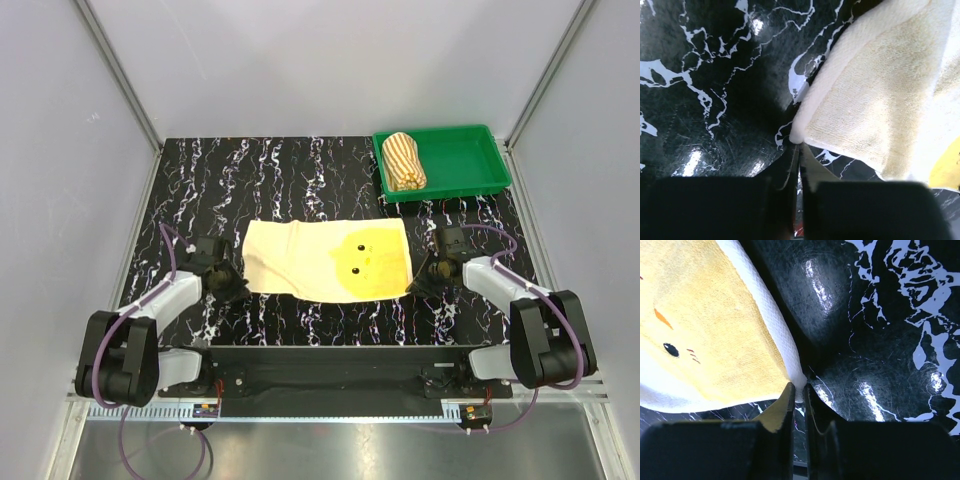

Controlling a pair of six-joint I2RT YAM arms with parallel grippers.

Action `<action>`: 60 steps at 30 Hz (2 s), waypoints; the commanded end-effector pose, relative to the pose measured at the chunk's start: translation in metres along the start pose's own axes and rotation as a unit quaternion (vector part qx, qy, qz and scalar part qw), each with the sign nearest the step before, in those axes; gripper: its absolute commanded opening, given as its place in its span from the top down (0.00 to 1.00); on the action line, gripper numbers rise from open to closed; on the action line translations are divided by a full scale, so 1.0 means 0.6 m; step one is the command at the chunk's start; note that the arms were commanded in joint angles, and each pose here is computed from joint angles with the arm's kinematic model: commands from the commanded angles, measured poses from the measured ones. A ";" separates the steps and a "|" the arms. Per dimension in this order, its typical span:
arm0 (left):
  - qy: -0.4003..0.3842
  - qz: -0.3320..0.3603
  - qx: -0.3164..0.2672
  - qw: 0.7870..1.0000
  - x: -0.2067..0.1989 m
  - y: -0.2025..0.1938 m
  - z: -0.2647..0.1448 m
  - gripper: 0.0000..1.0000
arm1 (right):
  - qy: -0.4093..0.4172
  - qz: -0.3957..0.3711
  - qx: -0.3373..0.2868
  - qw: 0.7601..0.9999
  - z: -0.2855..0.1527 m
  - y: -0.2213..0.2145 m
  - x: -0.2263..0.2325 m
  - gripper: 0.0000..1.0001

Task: Roll the towels
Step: Flatten the towel, then fold the towel

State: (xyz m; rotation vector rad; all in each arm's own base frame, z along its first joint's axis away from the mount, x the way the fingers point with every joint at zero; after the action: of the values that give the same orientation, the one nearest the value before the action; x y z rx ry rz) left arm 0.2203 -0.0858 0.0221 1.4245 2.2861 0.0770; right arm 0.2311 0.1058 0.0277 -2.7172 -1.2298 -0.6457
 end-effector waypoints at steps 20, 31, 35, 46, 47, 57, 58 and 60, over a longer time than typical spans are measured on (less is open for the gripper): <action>0.054 0.008 -0.045 0.997 0.042 0.006 -0.018 0.16 | 0.022 -0.008 0.001 1.000 -0.016 -0.005 0.008 0.99; 0.049 0.026 -0.012 0.998 0.035 -0.006 0.020 0.65 | 0.017 -0.012 0.002 1.000 -0.008 -0.004 0.005 0.99; 0.041 0.029 -0.013 0.999 0.030 -0.006 0.019 0.90 | 0.015 -0.010 0.005 1.000 -0.003 -0.006 0.002 0.99; 0.025 0.030 -0.036 0.999 0.017 -0.001 -0.047 1.00 | 0.025 -0.013 0.000 1.000 -0.022 -0.010 0.004 1.00; 0.032 0.025 -0.033 0.999 0.021 -0.004 -0.060 1.00 | 0.025 -0.010 0.000 1.000 -0.024 -0.011 0.003 1.00; -0.009 -0.003 -0.036 0.999 0.002 -0.020 -0.103 1.00 | 0.049 0.002 -0.013 0.999 -0.082 -0.019 0.015 1.00; -0.012 -0.003 -0.039 0.999 -0.002 -0.016 -0.107 1.00 | 0.050 0.003 -0.017 0.999 -0.091 -0.019 0.016 1.00; -0.019 -0.003 -0.045 0.999 -0.010 -0.009 -0.116 1.00 | 0.052 0.003 -0.024 0.998 -0.100 -0.014 0.022 1.00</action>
State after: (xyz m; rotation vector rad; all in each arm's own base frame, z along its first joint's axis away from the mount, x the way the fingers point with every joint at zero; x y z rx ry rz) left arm 0.1801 -0.0723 0.0609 1.4050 2.2849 0.1676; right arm 0.2093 0.1057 0.0679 -2.6784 -1.2182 -0.7847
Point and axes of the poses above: each gripper's point midway between its finger pads, its own z axis out along the fingers, its own x axis along the line the jaws close on, y = z × x, the point moved 1 cm from there along -z, back along the fingers, and after that the axes turned 11 degrees about z, right-handed, at the moved point
